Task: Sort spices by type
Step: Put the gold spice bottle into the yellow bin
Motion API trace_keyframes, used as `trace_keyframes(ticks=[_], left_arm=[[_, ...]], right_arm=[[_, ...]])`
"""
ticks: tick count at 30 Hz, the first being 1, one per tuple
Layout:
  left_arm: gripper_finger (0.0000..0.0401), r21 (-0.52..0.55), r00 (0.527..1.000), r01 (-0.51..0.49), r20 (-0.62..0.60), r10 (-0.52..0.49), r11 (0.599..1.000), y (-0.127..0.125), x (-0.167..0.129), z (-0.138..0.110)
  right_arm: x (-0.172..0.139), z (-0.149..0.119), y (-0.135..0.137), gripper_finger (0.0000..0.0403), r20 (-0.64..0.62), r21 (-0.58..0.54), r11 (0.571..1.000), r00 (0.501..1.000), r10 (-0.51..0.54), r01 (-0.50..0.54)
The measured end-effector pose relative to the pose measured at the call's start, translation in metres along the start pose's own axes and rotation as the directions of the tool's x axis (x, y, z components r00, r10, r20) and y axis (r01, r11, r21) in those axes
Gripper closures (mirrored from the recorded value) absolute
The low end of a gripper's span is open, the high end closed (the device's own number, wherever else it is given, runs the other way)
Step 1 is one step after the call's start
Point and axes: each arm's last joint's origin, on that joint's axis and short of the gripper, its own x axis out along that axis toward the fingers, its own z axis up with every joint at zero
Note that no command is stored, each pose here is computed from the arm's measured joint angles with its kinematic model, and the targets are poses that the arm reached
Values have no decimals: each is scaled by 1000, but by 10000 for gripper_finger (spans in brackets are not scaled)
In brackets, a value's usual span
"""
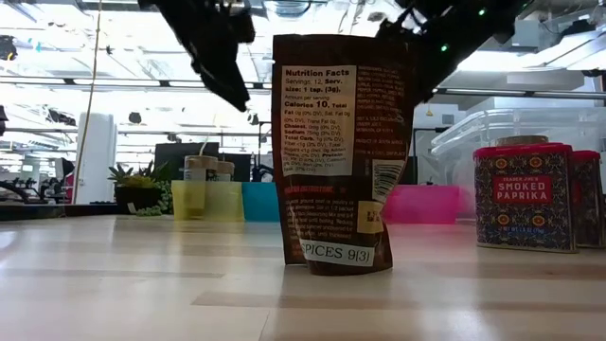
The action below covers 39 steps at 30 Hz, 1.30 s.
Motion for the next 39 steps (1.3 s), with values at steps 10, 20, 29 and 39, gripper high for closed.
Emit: trace_keyframes(ticks=[10, 20, 29, 39], left_arm=[[64, 149, 986, 151, 54, -160, 977, -120, -15, -13], [64, 148, 973, 125, 176, -151, 981, -139, -25, -8], [63, 169, 982, 111, 135, -134, 979, -138, -24, -12], [63, 190, 983, 101, 135, -128, 977, -137, -23, -12]], right_arm=[[-56, -10, 41, 109, -103, 110, 990, 989, 104, -93], [-85, -15, 82, 112, -447, 18, 998, 894, -45, 59], [-112, -37, 98, 112, -644, -425, 901, 729, -230, -91], [-96, -47, 101, 97, -696, -536, 824, 648, -308, -183]])
